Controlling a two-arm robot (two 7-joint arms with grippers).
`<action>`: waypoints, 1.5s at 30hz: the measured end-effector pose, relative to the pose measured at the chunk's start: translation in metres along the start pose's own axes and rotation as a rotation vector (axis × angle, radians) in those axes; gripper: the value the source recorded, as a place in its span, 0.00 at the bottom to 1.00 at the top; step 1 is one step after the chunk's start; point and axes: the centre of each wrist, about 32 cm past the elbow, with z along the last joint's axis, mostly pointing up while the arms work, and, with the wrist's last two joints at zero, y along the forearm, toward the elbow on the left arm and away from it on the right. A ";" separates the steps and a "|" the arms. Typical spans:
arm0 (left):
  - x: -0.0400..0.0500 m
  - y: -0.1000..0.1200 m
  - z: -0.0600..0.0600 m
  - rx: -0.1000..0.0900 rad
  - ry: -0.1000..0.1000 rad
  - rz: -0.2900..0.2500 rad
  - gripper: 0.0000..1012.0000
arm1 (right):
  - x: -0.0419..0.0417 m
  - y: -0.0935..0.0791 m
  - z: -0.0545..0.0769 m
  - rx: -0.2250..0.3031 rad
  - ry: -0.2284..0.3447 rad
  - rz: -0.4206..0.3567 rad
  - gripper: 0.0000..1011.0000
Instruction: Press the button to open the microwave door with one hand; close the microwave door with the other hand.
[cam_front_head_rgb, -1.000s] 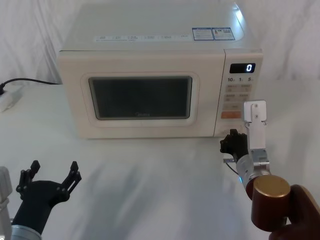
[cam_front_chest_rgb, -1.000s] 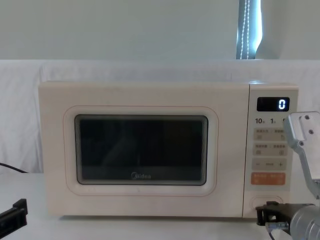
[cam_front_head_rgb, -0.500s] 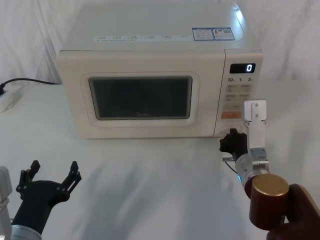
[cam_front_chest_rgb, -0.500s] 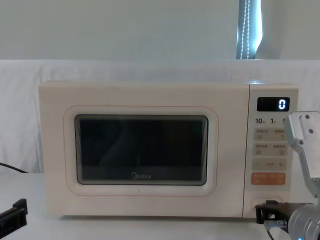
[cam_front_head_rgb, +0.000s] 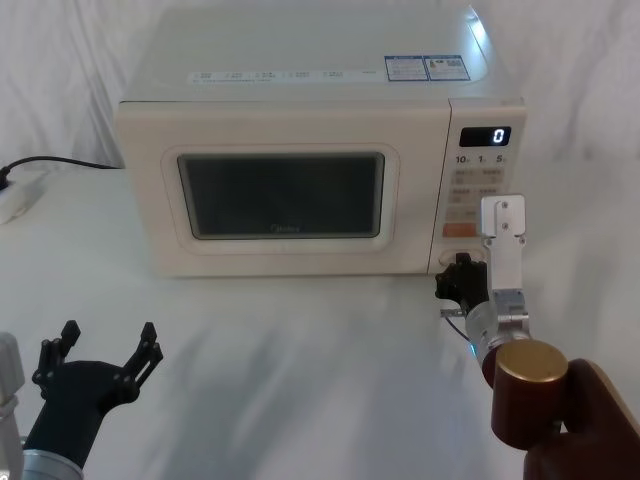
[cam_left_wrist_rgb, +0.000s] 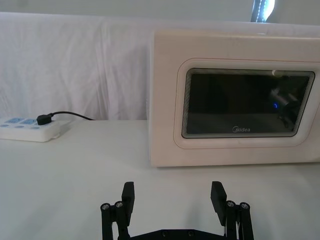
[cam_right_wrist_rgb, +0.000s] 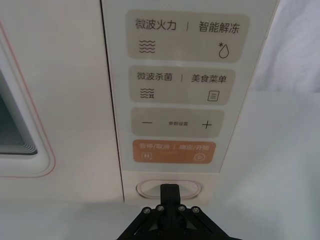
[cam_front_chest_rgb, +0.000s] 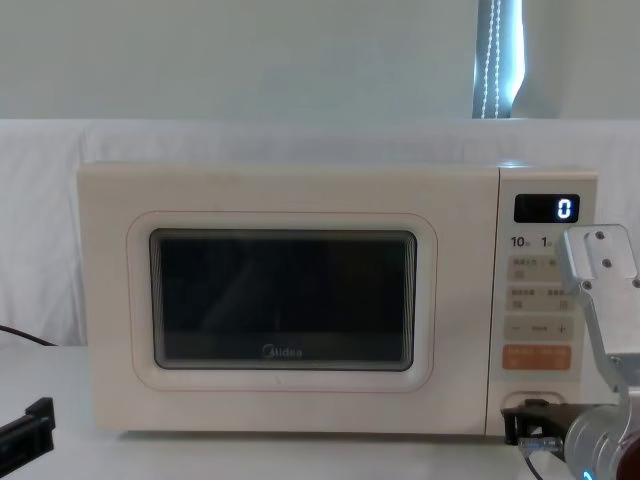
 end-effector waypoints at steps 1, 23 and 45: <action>0.0000 0.000 0.000 0.000 0.000 0.000 0.99 | 0.0001 0.001 0.000 0.000 0.000 -0.001 0.00; 0.0000 0.000 0.000 0.000 0.000 0.000 0.99 | 0.0060 0.009 0.001 -0.004 0.019 -0.030 0.00; 0.0000 0.000 0.000 0.000 0.000 0.000 0.99 | -0.0050 0.017 0.001 -0.005 0.030 -0.020 0.00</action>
